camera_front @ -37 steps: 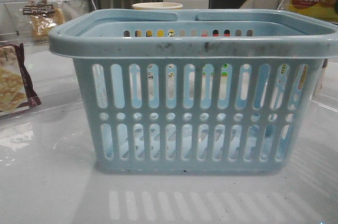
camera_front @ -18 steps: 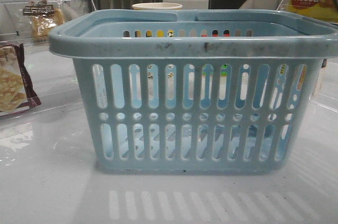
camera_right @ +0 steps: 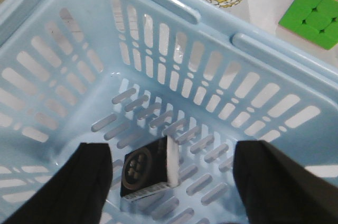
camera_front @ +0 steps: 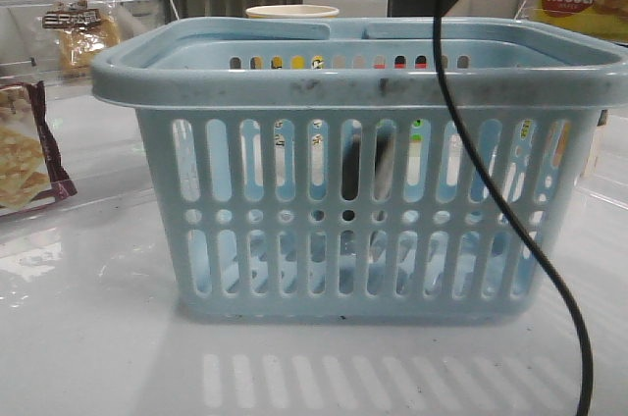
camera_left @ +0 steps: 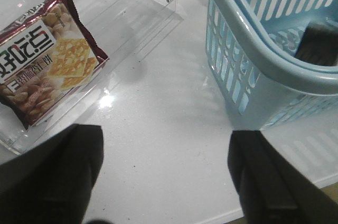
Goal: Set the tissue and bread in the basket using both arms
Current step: 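Carry the black box with the right gripper into the basket and release, then reach the left gripper to the wrapped bread cake on the shelf and grasp, then lift the bread cake with the left gripper and drop it into the basket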
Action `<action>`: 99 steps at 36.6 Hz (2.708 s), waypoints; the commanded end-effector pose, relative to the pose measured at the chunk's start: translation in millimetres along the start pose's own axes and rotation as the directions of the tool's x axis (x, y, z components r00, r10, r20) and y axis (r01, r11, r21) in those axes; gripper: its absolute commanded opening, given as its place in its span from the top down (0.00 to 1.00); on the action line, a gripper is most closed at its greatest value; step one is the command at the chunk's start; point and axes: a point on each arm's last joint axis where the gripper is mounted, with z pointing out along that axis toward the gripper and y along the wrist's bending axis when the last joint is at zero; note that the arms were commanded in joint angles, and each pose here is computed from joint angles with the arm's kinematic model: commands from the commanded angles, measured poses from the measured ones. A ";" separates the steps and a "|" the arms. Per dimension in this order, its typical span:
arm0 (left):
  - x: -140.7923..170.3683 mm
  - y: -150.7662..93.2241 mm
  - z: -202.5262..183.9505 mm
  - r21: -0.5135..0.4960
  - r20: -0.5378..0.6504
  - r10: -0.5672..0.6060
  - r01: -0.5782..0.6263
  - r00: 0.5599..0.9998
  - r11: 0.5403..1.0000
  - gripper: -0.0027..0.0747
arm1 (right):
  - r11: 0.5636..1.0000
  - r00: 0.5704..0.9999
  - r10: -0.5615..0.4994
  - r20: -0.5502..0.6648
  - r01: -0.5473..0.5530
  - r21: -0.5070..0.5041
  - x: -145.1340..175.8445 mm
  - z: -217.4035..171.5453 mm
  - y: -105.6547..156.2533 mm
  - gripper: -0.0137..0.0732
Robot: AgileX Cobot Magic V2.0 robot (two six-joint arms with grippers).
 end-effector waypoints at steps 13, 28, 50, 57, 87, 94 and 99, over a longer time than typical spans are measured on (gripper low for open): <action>-14.7 -1.4 -5.5 0.010 0.098 -0.002 0.001 0.995 1.000 0.26 | 0.997 0.956 -0.066 0.286 0.053 0.053 62.9 -125.9 -14.6 0.24; -20.9 -1.3 -6.3 0.009 0.165 -0.004 0.003 0.986 1.000 0.26 | 0.997 0.960 -0.063 0.273 0.049 0.057 103.9 -141.3 -18.4 0.24; -87.6 5.9 66.0 -0.046 0.134 0.062 -0.056 0.989 0.997 0.26 | 0.997 0.964 -0.063 0.257 0.049 0.059 105.2 -140.6 -18.6 0.24; -120.2 30.7 108.8 -0.109 0.111 0.023 -0.011 0.994 0.994 0.26 | 0.997 0.964 -0.063 0.257 0.049 0.059 105.2 -140.6 -18.6 0.24; -178.1 128.8 247.7 -0.244 0.118 -0.088 0.115 0.989 0.963 0.26 | 0.997 0.964 -0.063 0.257 0.049 0.059 105.2 -140.6 -18.6 0.24; -172.1 130.0 257.3 -0.242 0.097 -0.093 0.114 0.991 0.963 0.41 | 0.997 0.964 -0.063 0.257 0.049 0.059 105.2 -140.6 -18.6 0.24; -171.7 129.8 256.8 -0.241 0.091 -0.097 0.116 0.991 0.963 0.65 | 0.997 0.964 -0.063 0.257 0.049 0.059 105.2 -140.6 -18.6 0.24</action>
